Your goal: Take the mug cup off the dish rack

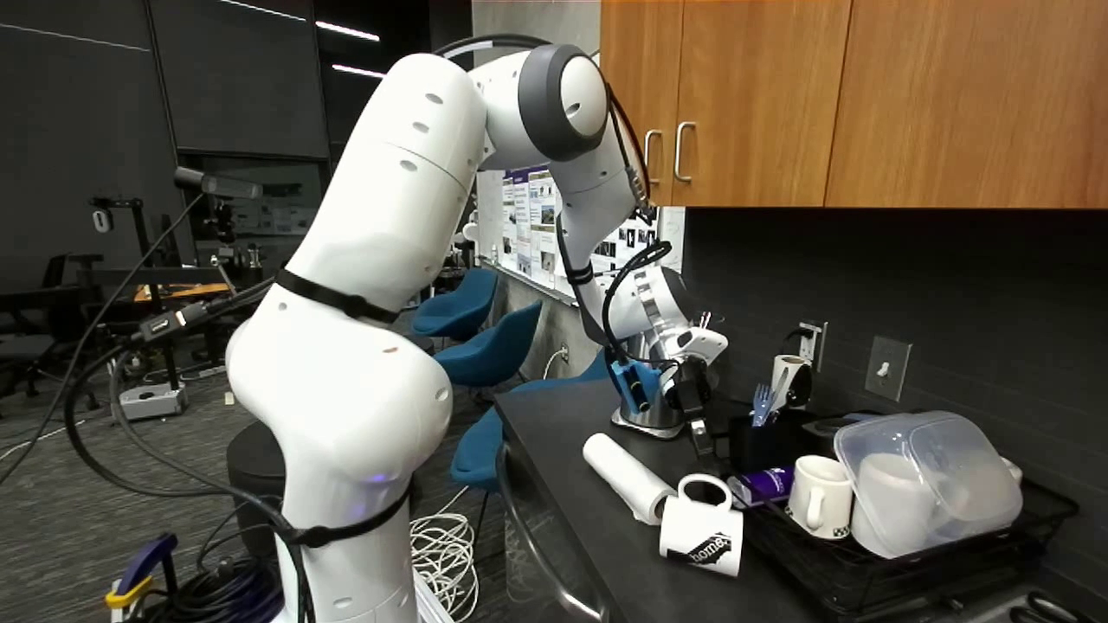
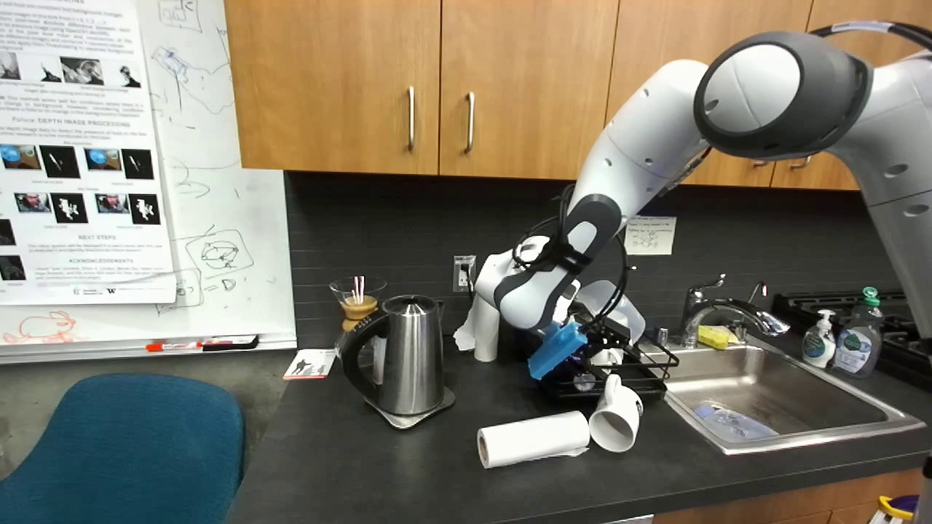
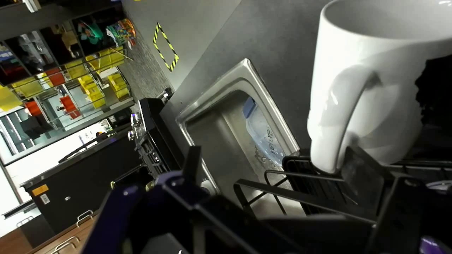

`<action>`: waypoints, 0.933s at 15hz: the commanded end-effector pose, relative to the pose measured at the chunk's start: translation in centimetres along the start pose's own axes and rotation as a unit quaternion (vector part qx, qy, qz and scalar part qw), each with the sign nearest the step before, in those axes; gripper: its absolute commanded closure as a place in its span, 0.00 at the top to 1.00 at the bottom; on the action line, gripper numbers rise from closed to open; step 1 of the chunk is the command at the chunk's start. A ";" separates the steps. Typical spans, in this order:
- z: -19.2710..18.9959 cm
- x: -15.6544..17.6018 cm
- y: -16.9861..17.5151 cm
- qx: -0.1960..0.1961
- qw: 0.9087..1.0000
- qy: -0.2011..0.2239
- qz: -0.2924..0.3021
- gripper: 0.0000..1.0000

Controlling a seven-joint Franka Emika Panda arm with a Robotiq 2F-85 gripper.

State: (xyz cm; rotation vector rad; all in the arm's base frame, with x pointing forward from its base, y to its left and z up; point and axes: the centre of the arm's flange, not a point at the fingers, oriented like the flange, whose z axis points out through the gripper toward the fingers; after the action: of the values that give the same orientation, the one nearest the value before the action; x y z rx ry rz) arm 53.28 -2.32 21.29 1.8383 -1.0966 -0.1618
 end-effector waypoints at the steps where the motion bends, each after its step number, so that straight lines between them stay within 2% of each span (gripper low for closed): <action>1: -1.1 2.7 0.5 0.036 0.998 0.006 0.049 1.00; 6: -3.0 6.3 1.3 0.083 0.987 0.013 0.135 1.00; 10: -1.8 7.5 2.5 0.043 0.982 -0.006 0.185 1.00; 14: 0.9 7.2 4.4 -0.039 0.980 -0.027 0.196 1.00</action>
State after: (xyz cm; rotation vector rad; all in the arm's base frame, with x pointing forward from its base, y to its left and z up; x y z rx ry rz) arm 56.35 -7.78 26.06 1.6182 -1.4202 0.0440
